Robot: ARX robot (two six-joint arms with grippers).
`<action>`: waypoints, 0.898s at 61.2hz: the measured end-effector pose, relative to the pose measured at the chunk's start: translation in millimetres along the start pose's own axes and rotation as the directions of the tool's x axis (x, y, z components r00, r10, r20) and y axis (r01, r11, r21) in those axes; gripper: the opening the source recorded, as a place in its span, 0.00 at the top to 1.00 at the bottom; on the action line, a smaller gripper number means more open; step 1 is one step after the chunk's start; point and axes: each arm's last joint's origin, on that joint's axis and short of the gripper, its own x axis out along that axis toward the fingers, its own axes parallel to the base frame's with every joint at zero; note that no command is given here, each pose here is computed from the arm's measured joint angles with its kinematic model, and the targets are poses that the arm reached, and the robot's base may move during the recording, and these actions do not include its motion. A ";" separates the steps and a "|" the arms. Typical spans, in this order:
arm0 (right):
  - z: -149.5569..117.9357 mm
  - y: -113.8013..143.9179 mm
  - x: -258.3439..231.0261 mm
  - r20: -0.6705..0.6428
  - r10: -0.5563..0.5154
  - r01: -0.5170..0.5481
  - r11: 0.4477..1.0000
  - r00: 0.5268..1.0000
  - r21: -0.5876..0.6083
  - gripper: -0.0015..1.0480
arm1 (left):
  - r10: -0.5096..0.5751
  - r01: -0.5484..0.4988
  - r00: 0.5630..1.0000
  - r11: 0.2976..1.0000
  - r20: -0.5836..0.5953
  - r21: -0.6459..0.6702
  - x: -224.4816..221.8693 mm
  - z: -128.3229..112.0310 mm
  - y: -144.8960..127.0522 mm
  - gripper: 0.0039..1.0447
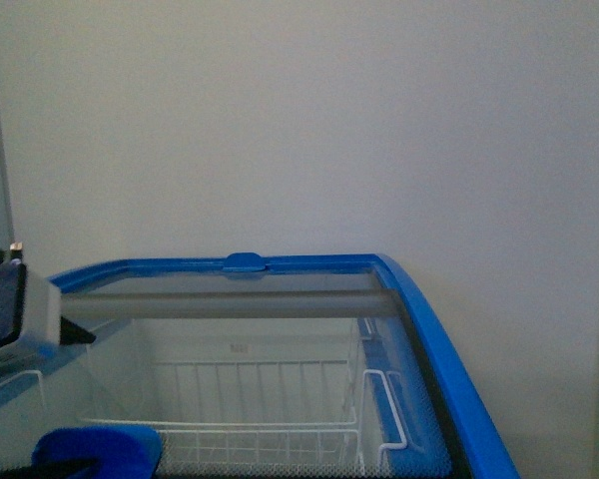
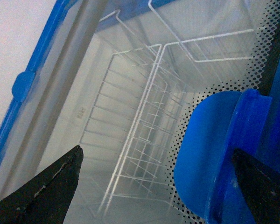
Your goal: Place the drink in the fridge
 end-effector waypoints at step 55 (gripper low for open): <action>0.0 0.0 0.0 0.000 -0.001 0.001 1.000 1.000 0.000 0.60 | 0.432 -0.433 0.901 0.901 -0.024 -0.018 97.8 20.7 83.0 0.08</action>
